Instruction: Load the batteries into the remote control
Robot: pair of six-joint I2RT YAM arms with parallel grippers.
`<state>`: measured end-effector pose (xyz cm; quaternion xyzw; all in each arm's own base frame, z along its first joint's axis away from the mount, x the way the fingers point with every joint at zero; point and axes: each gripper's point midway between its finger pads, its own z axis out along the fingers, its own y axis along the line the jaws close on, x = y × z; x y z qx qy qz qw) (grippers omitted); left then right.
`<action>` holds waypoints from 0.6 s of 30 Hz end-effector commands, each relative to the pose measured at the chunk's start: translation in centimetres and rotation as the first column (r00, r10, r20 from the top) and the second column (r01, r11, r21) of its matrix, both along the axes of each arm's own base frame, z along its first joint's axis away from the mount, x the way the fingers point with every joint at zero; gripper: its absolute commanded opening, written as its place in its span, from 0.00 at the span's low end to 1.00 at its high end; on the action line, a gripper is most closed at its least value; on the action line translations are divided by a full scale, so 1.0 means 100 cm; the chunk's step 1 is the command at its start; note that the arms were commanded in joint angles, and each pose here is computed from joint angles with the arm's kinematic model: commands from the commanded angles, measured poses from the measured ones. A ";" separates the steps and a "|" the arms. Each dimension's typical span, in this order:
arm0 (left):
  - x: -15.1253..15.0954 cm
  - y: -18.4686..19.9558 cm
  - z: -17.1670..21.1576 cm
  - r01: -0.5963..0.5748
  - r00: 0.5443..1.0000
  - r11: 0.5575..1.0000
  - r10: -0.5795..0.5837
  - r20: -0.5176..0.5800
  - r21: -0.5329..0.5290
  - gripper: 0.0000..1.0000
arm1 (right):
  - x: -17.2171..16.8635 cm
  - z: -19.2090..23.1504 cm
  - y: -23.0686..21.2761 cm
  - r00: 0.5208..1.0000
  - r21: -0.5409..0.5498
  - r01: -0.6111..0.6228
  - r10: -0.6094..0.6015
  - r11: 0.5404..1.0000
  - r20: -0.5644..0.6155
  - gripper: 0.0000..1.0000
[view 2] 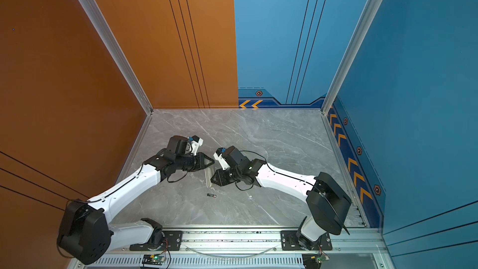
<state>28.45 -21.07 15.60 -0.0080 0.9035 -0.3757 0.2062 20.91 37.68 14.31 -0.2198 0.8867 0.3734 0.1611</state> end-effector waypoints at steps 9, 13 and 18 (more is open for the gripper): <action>0.003 -0.003 0.012 0.010 1.000 1.000 -0.010 0.023 -0.004 0.00 | 0.006 0.010 0.007 1.000 0.040 0.004 -0.004 0.999 0.010 0.21; 0.003 -0.002 0.010 0.011 1.000 1.000 -0.011 0.023 -0.002 0.00 | 0.005 0.011 0.007 1.000 0.042 0.004 -0.005 0.999 0.008 0.20; 0.005 0.000 0.009 0.005 1.000 1.000 -0.005 0.019 0.001 0.00 | 0.006 0.011 0.007 1.000 0.045 0.007 -0.007 0.999 0.005 0.20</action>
